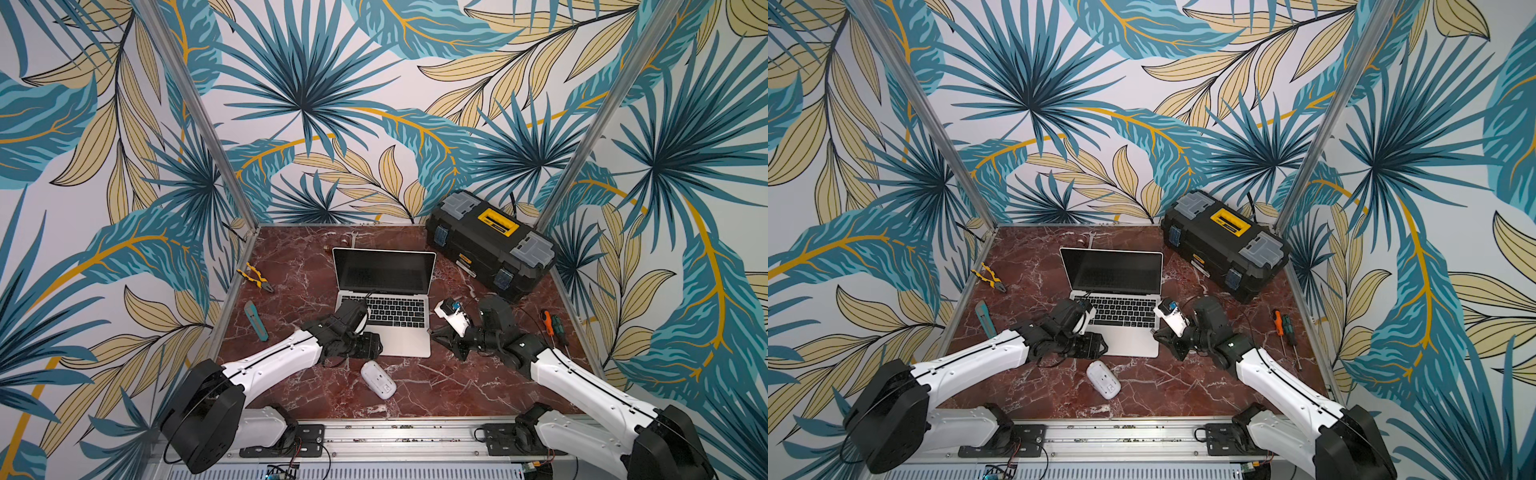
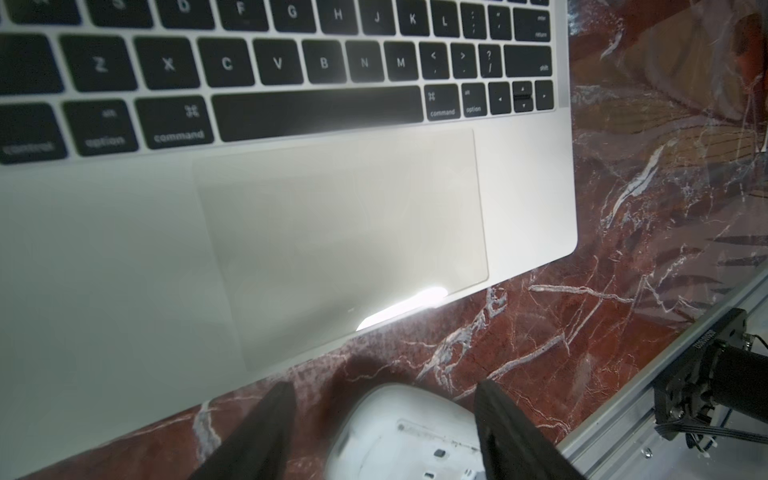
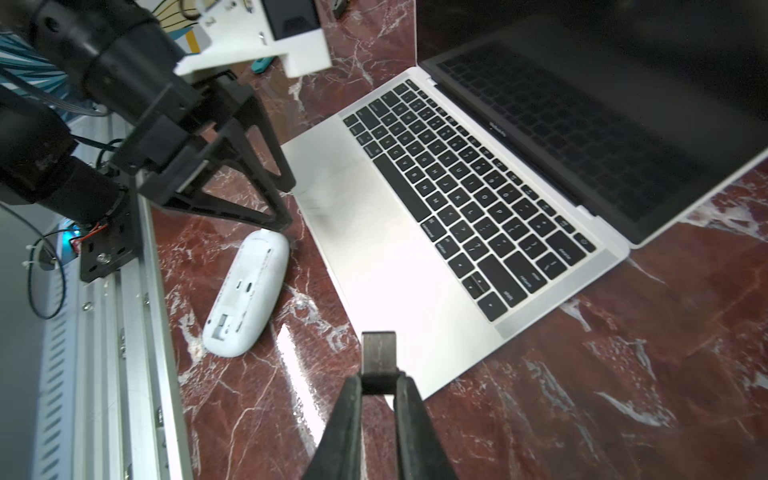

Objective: Remove the wireless mouse receiver from the laptop
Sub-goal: Adjust the mouse at the center of the board.

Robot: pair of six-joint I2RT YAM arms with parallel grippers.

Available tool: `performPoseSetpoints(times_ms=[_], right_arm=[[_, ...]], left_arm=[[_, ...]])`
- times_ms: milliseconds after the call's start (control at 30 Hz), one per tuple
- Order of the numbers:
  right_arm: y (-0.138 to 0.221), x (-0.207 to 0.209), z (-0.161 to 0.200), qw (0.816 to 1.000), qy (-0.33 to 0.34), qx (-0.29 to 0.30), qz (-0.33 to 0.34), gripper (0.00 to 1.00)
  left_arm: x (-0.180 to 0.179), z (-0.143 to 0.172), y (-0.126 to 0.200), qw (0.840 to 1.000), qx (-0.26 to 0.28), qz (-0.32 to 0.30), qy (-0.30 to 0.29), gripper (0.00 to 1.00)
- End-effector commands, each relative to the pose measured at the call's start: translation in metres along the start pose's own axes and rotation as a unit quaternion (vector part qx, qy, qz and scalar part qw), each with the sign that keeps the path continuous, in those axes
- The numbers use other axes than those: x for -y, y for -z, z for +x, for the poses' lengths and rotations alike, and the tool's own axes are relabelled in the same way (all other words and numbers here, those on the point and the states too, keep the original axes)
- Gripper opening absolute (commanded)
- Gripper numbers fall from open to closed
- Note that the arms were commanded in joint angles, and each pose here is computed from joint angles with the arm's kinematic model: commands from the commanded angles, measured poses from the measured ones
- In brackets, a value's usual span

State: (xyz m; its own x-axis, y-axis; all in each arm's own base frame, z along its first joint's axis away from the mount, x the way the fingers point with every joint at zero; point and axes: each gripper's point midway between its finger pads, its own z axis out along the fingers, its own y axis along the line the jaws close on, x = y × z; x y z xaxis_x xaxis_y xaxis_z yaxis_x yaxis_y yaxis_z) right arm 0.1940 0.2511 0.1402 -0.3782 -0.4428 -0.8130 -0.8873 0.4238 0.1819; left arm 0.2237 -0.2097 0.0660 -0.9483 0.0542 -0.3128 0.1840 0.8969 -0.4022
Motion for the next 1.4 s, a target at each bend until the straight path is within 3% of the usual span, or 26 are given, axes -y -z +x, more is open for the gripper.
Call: performPoseSetpoints(times_ms=[0, 400, 933, 1367], right_arm=[[-0.002, -0.012, 0.002, 1.0, -0.014, 0.007, -0.018, 0.0], [-0.008, -0.033, -0.003, 0.998, -0.015, 0.029, -0.053, 0.0], [-0.008, -0.034, -0.005, 0.998, -0.016, 0.037, -0.052, 0.0], [-0.012, -0.031, -0.004, 0.998, -0.01, 0.03, -0.049, 0.0]], left_arm=[[-0.013, -0.006, 0.004, 0.999, 0.006, -0.049, 0.001, 0.73], [-0.012, 0.015, -0.021, 0.999, -0.028, -0.023, 0.026, 0.72], [-0.039, 0.049, -0.018, 0.994, -0.065, -0.07, 0.047, 0.7], [-0.042, 0.058, -0.013, 0.994, -0.055, -0.065, 0.062, 0.71]])
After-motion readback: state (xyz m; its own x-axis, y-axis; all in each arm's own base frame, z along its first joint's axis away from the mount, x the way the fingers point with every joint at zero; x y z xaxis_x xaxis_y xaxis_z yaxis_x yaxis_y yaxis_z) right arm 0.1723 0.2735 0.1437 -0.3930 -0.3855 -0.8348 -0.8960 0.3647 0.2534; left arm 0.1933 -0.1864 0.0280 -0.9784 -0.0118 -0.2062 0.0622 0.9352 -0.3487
